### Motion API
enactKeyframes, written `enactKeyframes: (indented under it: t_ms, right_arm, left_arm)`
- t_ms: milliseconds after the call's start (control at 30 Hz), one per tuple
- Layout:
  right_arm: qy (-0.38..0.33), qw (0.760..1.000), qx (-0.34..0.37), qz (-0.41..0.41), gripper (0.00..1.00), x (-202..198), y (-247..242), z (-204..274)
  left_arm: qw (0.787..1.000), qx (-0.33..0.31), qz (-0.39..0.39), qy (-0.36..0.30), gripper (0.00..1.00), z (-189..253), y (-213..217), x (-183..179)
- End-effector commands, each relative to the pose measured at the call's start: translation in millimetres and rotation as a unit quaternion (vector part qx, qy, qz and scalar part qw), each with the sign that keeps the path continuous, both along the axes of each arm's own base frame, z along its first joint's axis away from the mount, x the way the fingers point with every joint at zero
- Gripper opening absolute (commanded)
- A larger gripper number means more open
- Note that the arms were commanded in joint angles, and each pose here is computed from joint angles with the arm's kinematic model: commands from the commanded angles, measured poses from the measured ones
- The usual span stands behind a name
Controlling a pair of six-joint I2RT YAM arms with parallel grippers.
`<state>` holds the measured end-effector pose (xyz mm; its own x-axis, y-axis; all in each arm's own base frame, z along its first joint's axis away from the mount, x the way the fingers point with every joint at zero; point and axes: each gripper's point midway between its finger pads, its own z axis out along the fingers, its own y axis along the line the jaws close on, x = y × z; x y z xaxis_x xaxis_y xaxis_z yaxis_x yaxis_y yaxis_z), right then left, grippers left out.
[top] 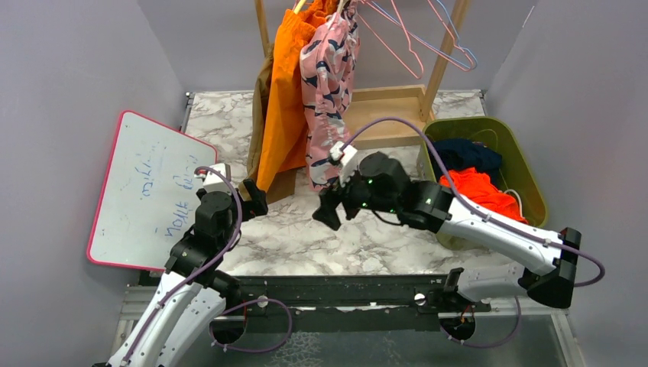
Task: Remove the shorts from the hanger
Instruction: Pick up the hanger from the clothes rod.
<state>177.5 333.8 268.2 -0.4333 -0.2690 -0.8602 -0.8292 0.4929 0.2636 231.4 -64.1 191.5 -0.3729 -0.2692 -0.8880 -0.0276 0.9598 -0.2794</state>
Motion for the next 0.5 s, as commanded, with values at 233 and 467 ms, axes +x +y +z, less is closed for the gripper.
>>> enactKeyframes:
  t_ms: [233, 467]
  right_arm:
    - [-0.189, 0.936, 0.031, -0.295, 0.95, 84, -20, 115]
    - [-0.215, 0.889, 0.107, -0.391, 1.0, 107, -34, 184]
  left_arm:
    - [1.0, -0.003, -0.01, -0.01, 0.99, 3, -3, 2]
    - [1.0, -0.004, -0.01, -0.013, 0.99, 4, -3, 1]
